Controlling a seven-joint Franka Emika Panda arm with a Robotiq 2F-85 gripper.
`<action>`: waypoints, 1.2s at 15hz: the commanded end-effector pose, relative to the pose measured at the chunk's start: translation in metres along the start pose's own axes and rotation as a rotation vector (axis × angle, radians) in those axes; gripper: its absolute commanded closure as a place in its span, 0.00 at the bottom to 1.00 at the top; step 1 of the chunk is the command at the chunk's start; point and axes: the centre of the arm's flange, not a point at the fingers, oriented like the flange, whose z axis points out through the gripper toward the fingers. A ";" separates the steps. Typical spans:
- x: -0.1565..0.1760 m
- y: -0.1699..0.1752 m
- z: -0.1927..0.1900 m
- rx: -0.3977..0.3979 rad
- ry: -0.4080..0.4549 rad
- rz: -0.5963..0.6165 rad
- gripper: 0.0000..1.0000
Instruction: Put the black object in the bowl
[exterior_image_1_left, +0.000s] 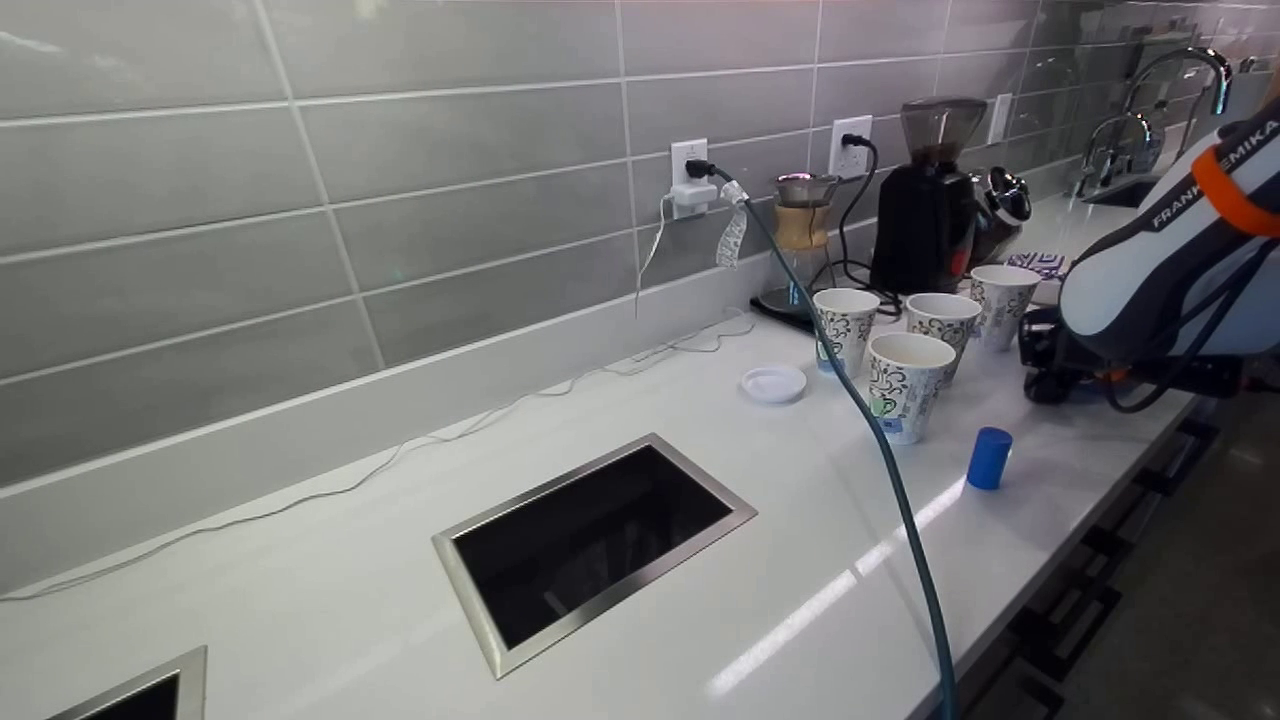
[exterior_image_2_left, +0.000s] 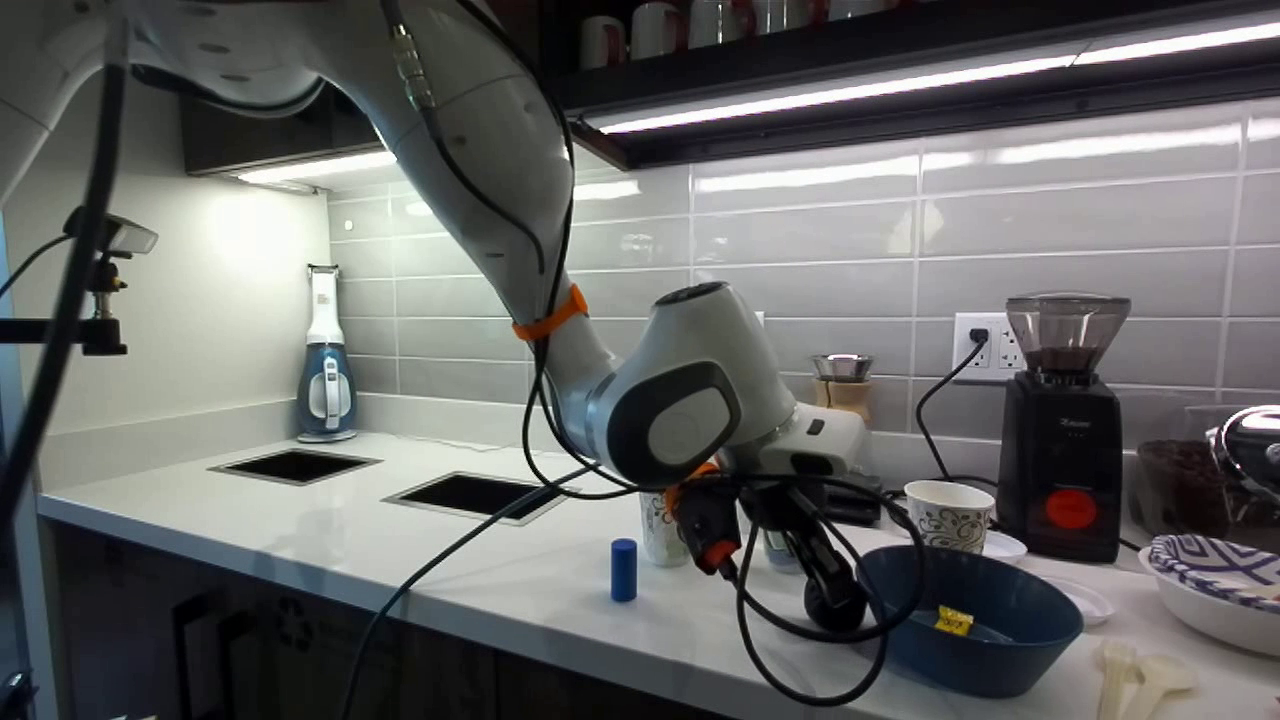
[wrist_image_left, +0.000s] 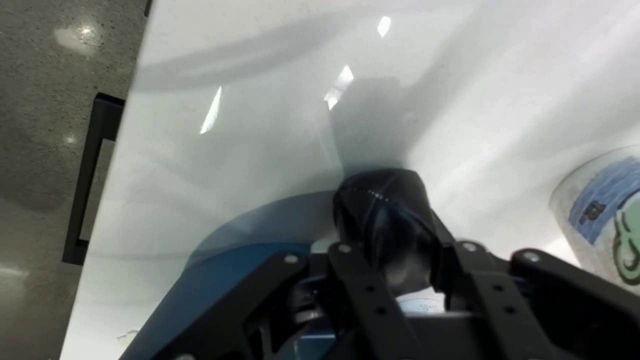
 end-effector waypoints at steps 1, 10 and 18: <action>0.009 -0.011 -0.020 -0.010 -0.020 0.035 0.65; 0.043 -0.014 -0.101 0.025 -0.169 0.117 0.92; 0.088 0.042 -0.114 0.043 0.021 0.131 0.92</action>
